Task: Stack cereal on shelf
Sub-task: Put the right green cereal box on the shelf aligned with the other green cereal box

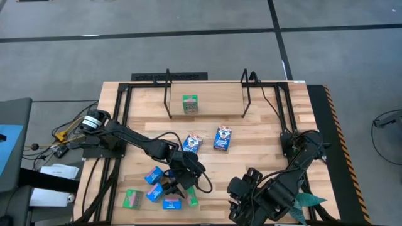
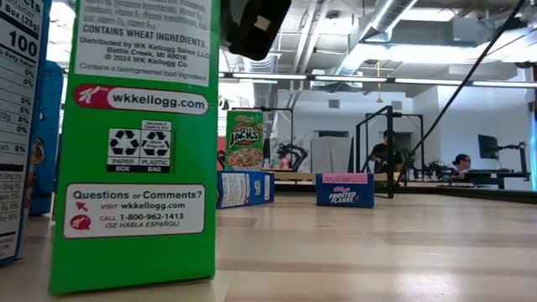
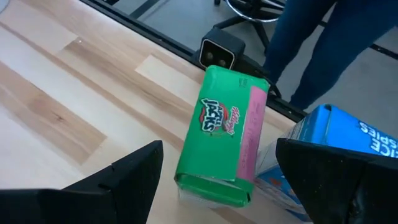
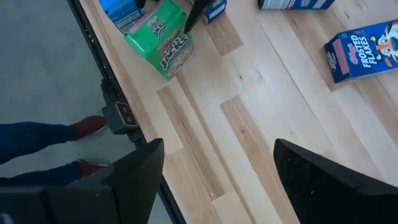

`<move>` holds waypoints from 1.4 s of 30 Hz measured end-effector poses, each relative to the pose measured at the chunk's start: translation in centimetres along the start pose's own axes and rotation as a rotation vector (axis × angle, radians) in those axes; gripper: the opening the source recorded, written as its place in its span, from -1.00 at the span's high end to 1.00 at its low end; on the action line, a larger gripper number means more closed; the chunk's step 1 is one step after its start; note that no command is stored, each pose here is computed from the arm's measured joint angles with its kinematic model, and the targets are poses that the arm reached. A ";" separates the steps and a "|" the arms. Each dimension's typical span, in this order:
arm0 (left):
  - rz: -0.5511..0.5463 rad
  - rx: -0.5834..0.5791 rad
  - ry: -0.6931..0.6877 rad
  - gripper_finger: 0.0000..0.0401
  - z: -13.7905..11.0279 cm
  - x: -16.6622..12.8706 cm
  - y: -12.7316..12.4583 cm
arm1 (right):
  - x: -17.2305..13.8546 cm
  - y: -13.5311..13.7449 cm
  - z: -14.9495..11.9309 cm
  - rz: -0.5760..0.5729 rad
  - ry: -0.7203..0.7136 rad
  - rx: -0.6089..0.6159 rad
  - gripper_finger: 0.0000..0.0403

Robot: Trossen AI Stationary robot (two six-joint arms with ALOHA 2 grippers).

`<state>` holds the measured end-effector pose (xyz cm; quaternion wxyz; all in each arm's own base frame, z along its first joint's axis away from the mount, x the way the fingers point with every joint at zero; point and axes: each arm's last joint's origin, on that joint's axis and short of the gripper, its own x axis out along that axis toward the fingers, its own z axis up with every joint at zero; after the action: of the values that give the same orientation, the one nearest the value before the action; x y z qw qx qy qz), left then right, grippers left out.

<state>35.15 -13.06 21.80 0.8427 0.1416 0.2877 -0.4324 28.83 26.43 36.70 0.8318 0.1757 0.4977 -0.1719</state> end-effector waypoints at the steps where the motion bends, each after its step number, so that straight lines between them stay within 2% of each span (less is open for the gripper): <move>1: 0.000 0.003 0.002 -0.51 0.0 0.0 0.0 | 0.0 0.0 0.0 0.000 0.000 -0.001 -0.62; 12: -0.032 -0.008 0.008 -0.51 -0.7 1.5 0.1 | 0.1 -0.1 0.2 -0.003 -0.003 0.000 -0.62; 22: -0.009 0.016 0.044 -0.50 -1.3 2.0 0.3 | 0.1 -0.1 0.3 -0.004 -0.007 0.003 -0.62; 27: -0.004 0.007 0.089 -0.38 -1.9 2.5 0.2 | 0.2 -0.1 0.4 -0.005 -0.007 0.005 -0.62; 34: 0.008 -0.004 0.086 -0.15 -1.8 2.5 0.3 | 0.3 -0.2 0.6 -0.009 -0.008 0.011 -0.62; 42: 0.011 -0.028 0.085 -0.04 -1.8 2.4 0.3 | 0.3 -0.3 0.8 -0.011 -0.009 0.014 -0.62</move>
<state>35.86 -13.59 18.91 0.8339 0.1496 0.3287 -0.4174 29.45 25.75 36.71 0.8317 0.1780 0.4939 -0.1807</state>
